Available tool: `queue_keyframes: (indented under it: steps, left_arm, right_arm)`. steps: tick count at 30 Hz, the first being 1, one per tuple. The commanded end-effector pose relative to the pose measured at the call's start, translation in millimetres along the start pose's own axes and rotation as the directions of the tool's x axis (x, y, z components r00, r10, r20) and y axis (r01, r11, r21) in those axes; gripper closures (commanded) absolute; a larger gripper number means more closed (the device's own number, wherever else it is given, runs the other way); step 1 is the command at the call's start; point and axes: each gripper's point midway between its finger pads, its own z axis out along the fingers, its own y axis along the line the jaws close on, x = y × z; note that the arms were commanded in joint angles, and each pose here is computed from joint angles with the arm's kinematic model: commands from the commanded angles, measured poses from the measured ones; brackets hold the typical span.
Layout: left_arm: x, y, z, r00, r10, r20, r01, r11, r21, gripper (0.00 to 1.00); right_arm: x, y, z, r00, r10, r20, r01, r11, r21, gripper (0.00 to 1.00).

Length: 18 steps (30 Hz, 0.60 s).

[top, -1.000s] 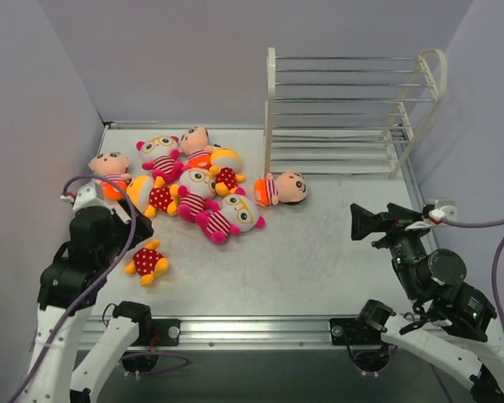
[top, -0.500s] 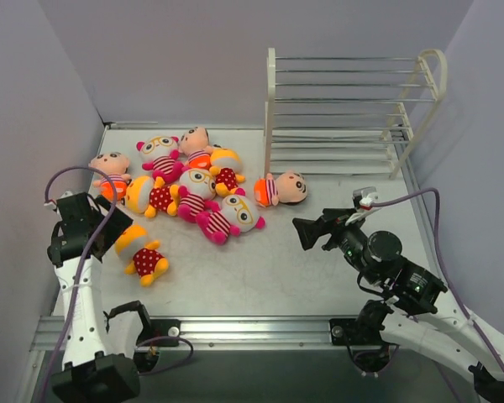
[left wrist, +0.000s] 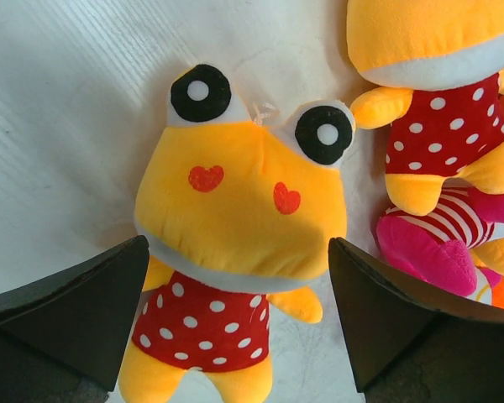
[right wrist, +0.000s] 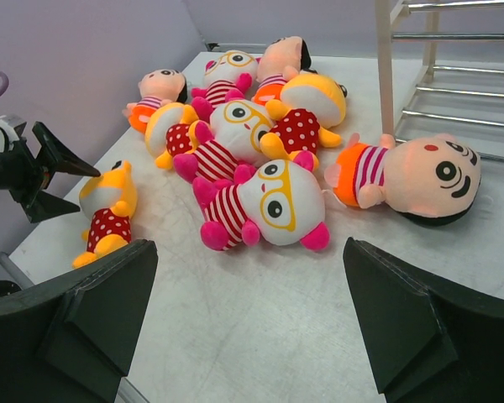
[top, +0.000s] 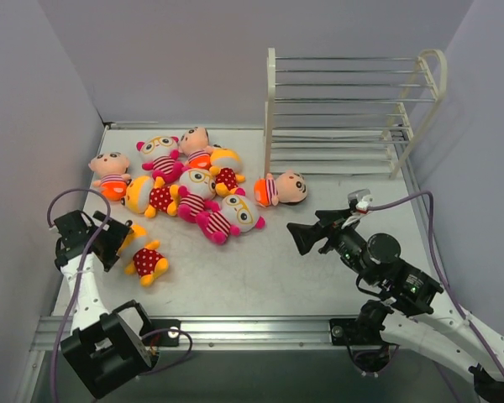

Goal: Place and organize the stuffed toys onto the shelf
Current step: Grab a stuffed toy with the left arm

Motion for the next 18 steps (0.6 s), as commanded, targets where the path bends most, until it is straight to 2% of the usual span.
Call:
queue_keyframes:
  steps: [1, 3, 4, 6, 7, 9, 10, 13, 14, 16, 17, 18]
  left_arm:
    - [-12, -20, 11, 0.999, -0.027, 0.027, 0.024, 0.994, 0.107, 0.02]
    - [-8, -20, 19, 1.0, -0.031, 0.002, 0.03, 0.993, 0.117, 0.0]
    - [-6, -21, 20, 0.999, -0.037, -0.007, 0.037, 0.992, 0.122, 0.07]
    - [-1, -22, 26, 0.998, -0.044, -0.035, 0.048, 0.989, 0.139, 0.12]
    - [1, -23, 27, 0.998, -0.052, -0.043, 0.058, 0.988, 0.145, 0.21]
    - [3, -25, 27, 0.997, -0.057, -0.052, 0.065, 0.985, 0.16, 0.29]
    - [3, -27, 26, 0.997, -0.058, -0.051, 0.066, 0.983, 0.17, 0.39]
    - [0, -35, 17, 0.998, -0.053, -0.031, 0.058, 0.976, 0.209, 0.53]
    - [0, -36, 14, 0.998, -0.05, -0.028, 0.055, 0.975, 0.215, 0.62]
    - [-5, -41, 5, 0.999, -0.04, 0.003, 0.039, 0.972, 0.233, 0.74]
    - [-5, -41, 2, 0.999, -0.039, 0.004, 0.037, 0.972, 0.234, 0.84]
    - [-6, -44, -3, 0.999, -0.034, 0.015, 0.029, 0.969, 0.244, 0.89]
  right_arm:
    - [-11, 7, -2, 0.999, -0.011, 0.052, 0.014, 0.999, -0.043, 0.0]
    - [-13, 6, -4, 0.998, -0.014, 0.064, 0.017, 0.999, -0.046, 0.0]
    - [-13, 6, -5, 0.998, -0.015, 0.066, 0.018, 0.999, -0.045, 0.0]
    - [-14, 4, -5, 0.997, -0.02, 0.072, 0.023, 0.999, -0.038, 0.0]
    - [-13, 3, -5, 0.997, -0.023, 0.071, 0.026, 0.999, -0.034, 0.0]
    - [-13, 4, -4, 0.997, -0.029, 0.067, 0.032, 0.999, -0.034, 0.0]
    - [-13, 4, -3, 0.997, -0.035, 0.063, 0.037, 0.999, -0.036, 0.0]
    - [-9, 8, 3, 0.998, -0.044, 0.041, 0.046, 0.998, -0.049, 0.0]
    - [-5, 8, 6, 0.998, -0.048, 0.026, 0.049, 0.998, -0.047, 0.0]
    - [-4, 14, 10, 0.999, -0.049, 0.014, 0.05, 0.996, -0.069, 0.0]
    - [2, 18, 15, 0.999, -0.052, -0.007, 0.051, 0.995, -0.086, 0.0]
    - [2, 21, 16, 0.999, -0.048, -0.012, 0.047, 0.994, -0.094, 0.0]
